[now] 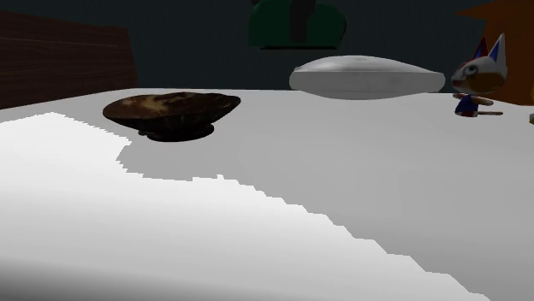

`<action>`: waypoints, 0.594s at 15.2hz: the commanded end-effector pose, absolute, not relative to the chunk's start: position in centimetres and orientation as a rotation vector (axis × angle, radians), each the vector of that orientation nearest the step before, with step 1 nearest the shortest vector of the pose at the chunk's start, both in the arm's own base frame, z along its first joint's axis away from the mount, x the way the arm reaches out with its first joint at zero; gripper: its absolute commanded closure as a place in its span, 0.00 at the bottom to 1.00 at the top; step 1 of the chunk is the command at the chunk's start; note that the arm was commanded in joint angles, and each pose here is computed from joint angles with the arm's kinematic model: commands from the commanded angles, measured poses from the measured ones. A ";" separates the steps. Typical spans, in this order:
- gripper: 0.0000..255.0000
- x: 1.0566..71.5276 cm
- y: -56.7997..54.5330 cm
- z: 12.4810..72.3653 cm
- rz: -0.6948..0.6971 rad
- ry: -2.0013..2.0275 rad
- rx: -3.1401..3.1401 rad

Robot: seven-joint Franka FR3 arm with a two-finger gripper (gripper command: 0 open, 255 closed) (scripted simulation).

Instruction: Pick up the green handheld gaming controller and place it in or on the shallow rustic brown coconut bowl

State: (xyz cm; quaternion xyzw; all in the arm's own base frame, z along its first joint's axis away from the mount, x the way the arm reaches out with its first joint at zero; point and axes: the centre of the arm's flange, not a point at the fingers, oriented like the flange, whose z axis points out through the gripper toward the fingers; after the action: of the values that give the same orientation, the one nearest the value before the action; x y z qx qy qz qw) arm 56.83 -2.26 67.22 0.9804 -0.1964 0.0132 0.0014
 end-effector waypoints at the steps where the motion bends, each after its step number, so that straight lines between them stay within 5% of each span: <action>1: 1.00 56.4 0.2 67.3 0.042 -0.618 3.077; 9: 1.00 54.6 10.6 67.1 0.042 -0.618 3.077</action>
State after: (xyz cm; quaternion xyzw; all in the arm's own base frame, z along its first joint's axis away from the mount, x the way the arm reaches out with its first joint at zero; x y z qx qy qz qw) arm 54.73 9.18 67.02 0.9805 -0.1962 0.0131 0.0014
